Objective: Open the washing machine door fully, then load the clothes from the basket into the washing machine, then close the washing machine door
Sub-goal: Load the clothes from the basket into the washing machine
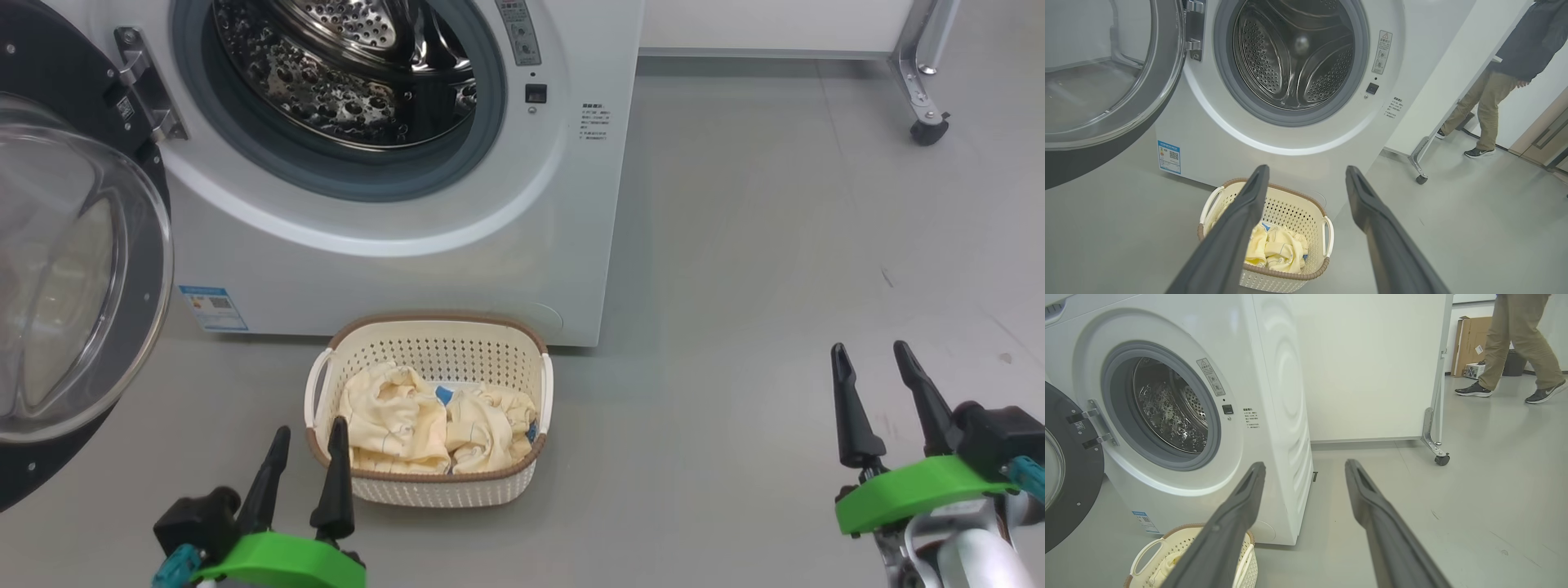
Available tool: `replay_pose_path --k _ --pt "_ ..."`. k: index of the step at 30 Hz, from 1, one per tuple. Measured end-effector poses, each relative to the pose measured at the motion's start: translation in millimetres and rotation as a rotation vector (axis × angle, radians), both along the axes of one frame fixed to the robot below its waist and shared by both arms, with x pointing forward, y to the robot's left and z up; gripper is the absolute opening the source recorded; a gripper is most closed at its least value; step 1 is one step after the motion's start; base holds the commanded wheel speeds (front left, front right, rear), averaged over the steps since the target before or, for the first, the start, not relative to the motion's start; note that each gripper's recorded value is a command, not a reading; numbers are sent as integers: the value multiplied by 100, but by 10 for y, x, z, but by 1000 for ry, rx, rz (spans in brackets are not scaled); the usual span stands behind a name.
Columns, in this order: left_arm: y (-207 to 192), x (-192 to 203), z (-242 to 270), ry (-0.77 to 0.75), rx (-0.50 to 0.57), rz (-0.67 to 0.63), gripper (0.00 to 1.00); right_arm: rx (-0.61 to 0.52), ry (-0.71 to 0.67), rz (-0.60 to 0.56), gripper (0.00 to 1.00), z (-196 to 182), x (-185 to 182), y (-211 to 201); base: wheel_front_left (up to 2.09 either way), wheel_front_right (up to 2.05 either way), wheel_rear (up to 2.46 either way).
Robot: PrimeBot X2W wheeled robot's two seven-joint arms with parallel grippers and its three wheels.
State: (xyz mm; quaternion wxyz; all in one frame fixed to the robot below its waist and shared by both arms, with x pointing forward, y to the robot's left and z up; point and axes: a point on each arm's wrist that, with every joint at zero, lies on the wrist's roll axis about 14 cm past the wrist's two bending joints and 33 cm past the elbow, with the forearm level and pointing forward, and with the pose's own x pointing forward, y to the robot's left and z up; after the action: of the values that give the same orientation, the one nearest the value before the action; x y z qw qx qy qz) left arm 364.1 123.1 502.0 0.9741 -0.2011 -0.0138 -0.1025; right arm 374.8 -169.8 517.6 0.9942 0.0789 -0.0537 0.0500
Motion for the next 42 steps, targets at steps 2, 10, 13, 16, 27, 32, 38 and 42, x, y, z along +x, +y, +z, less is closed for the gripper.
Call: replay_pose_path --k 2,10,13,16,27,32,38,42 --pt "28 0 -1 -1 5 3 100 -6 3 1 100 -10 0 5 89 -89 0" --pt "62 -9 1 -2 8 11 100 -5 7 7 100 -23 0 25 155 -155 0" --pt "123 -4 12 -7 19 30 100 -5 6 10 100 -20 5 38 208 -208 0" --pt "171 -2 16 -12 44 42 100 -5 6 15 100 -18 7 53 178 -178 0" --pt "123 -16 0 -9 55 32 100 -6 8 30 100 -25 8 104 83 -83 0" --pt "54 -27 -19 -4 58 10 100 -6 9 31 100 -27 5 108 0 0 0" --pt "25 -27 -53 6 59 0 100 -6 13 29 100 -43 8 102 0 0 0" --pt "24 -28 -69 12 60 -2 100 -6 14 28 100 -47 9 98 0 0 0"
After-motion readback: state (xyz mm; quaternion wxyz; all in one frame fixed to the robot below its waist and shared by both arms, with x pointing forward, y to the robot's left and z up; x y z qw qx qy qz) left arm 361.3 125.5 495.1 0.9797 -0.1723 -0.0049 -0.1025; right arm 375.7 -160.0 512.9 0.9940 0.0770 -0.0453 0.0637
